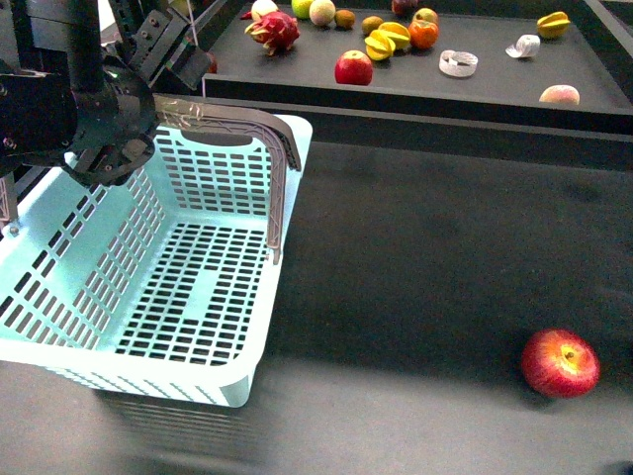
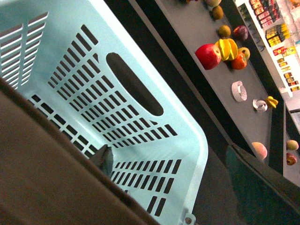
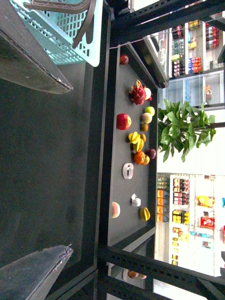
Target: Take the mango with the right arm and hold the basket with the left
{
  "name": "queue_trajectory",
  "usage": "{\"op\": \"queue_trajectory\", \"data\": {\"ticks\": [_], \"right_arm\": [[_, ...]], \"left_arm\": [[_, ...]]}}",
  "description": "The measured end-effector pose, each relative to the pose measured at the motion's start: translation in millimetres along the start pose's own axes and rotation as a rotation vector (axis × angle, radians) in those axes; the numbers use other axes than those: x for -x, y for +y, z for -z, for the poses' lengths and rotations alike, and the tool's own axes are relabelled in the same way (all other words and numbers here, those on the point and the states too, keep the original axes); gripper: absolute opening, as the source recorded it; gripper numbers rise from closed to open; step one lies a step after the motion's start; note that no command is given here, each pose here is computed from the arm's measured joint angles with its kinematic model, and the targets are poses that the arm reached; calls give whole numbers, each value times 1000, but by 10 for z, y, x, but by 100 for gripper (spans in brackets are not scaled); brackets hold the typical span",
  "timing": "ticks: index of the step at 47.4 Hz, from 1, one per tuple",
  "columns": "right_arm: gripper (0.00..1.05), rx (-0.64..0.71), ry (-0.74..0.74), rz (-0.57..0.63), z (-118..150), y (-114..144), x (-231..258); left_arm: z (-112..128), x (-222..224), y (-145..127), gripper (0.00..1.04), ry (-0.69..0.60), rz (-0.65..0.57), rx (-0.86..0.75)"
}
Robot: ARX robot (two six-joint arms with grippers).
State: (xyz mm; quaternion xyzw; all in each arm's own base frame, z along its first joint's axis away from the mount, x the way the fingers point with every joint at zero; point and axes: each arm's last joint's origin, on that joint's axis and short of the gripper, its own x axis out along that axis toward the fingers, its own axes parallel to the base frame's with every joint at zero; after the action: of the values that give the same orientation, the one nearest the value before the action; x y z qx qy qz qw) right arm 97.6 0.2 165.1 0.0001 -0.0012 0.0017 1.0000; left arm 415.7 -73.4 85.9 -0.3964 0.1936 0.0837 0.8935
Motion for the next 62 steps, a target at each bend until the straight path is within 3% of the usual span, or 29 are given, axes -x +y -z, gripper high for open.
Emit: {"op": "queue_trajectory", "data": {"ticks": [9, 18, 28, 35, 47, 62], "right_arm": [[96, 0, 0, 0, 0, 0, 0], [96, 0, 0, 0, 0, 0, 0], [96, 0, 0, 0, 0, 0, 0], [96, 0, 0, 0, 0, 0, 0], [96, 0, 0, 0, 0, 0, 0], [96, 0, 0, 0, 0, 0, 0]], "left_arm": [[21, 33, -115, 36, 67, -30, 53], [90, 264, -167, 19, 137, -13, 23], [213, 817, -103, 18, 211, 92, -163], [249, 1189, -98, 18, 236, 260, -286], [271, 1381, -281, 18, 251, 484, -404], [492, 1422, -440, 18, 288, 582, -472]]}}
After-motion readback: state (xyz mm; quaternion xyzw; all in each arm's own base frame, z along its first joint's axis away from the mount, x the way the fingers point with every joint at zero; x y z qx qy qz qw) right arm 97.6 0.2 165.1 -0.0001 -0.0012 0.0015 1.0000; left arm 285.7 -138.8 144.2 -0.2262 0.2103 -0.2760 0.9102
